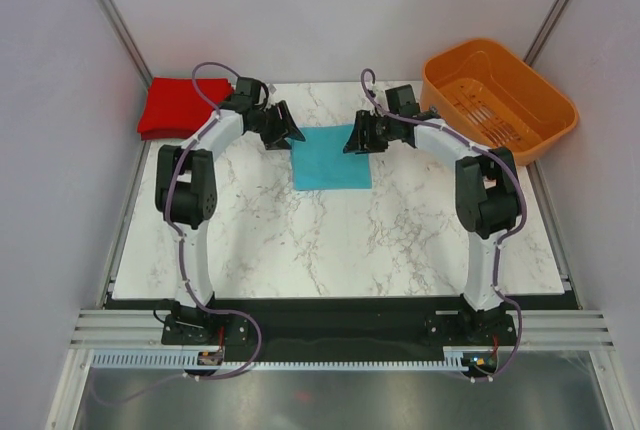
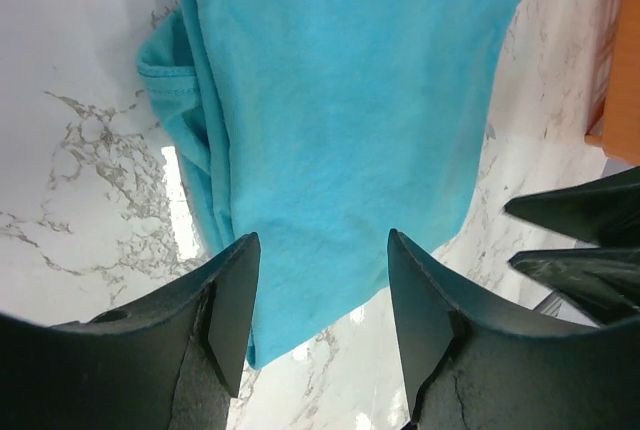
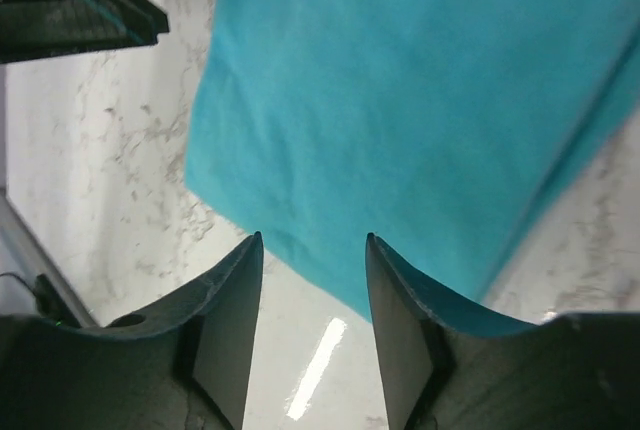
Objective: Fold and stack the t-shirts
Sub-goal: Fold the tshirt, then neatly place the folded tshirt to the corner, then reset both grippers
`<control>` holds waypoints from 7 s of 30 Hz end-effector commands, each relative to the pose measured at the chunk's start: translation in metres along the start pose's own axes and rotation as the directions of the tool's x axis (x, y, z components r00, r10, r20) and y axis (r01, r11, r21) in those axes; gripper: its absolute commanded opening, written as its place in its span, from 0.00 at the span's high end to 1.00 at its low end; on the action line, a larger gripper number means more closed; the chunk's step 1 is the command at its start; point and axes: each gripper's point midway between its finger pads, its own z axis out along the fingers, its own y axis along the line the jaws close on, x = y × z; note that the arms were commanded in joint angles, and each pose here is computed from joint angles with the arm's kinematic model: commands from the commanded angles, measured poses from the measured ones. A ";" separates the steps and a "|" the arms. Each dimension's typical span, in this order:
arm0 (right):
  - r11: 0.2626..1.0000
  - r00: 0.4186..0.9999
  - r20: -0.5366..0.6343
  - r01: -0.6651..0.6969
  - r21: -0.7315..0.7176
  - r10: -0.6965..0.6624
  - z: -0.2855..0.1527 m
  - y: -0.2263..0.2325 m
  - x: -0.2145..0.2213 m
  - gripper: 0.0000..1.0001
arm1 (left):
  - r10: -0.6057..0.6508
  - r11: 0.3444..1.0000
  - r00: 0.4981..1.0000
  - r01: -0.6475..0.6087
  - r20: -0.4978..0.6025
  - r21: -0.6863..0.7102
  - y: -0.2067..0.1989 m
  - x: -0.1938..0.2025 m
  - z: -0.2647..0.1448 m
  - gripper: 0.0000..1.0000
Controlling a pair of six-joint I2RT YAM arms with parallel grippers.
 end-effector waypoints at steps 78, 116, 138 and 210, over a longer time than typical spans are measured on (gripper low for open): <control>1.000 0.938 0.348 -0.007 0.025 -0.002 -0.103 0.010 -0.010 0.36 | 0.271 0.959 0.959 -0.261 0.084 -0.112 0.030 -0.038 0.001 0.98; 1.000 0.939 0.342 0.030 0.002 -0.029 -0.114 0.037 0.030 0.35 | 0.785 0.472 0.609 -0.473 0.110 -0.744 0.061 -0.195 -0.231 0.98; 0.995 0.945 0.324 0.023 0.096 -0.053 -0.107 0.016 0.031 0.36 | 0.798 0.487 0.556 -0.369 0.232 -0.792 0.095 -0.262 -0.282 0.98; 0.968 0.825 0.564 -0.142 0.207 0.001 -0.259 0.072 0.051 0.02 | 0.454 0.784 0.735 -0.598 0.503 0.167 -0.103 0.138 -0.269 0.00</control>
